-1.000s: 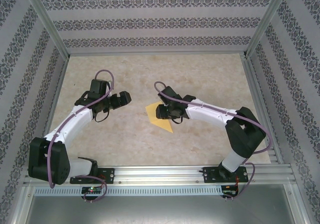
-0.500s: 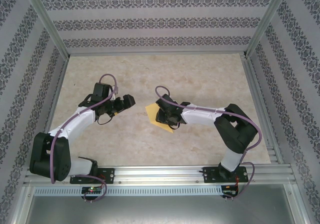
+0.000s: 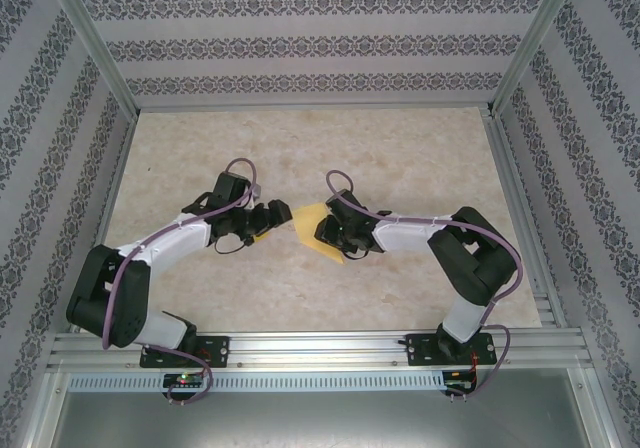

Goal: Fold a paper plane with a square sheet of paper (pick it up from the middle)
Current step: Fold the wing for the fifth time at the center of the table.

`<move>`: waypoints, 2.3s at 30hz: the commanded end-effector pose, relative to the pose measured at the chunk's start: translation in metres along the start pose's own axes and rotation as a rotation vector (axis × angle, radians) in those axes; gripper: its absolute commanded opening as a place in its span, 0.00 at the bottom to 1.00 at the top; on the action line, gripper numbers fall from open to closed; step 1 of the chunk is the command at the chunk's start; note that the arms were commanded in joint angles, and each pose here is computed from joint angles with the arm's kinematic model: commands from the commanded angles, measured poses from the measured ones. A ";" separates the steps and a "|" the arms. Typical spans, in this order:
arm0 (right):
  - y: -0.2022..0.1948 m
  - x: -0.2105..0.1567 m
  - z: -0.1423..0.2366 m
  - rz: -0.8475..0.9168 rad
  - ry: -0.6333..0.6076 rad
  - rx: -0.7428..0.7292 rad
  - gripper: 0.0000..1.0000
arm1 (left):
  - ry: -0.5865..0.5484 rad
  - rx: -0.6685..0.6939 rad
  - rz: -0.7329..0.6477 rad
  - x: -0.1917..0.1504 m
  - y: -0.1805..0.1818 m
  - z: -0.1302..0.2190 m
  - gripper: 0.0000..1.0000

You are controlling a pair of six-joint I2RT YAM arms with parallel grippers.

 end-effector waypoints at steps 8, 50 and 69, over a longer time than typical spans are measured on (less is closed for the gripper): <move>-0.049 -0.015 -0.007 -0.106 0.084 -0.049 0.36 | 0.071 -0.006 0.026 -0.015 -0.016 -0.037 0.78; -0.071 -0.017 -0.009 -0.151 0.108 -0.043 0.28 | 0.173 0.017 0.023 -0.017 -0.026 -0.089 0.62; -0.052 -0.007 0.001 -0.025 0.062 0.068 0.28 | 0.157 -0.001 -0.021 -0.014 -0.031 -0.089 0.25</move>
Point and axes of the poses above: each hand's point on the last joint's axis, 136 mm out from that joint toward the fingers, its own z axis back along the fingers, its own y axis along the line the jaws close on, x = y × z, the point moved 4 cm from there along z, back along the fingers, and after that the axes turned 5 degrees about -z, right-handed, at the moved point
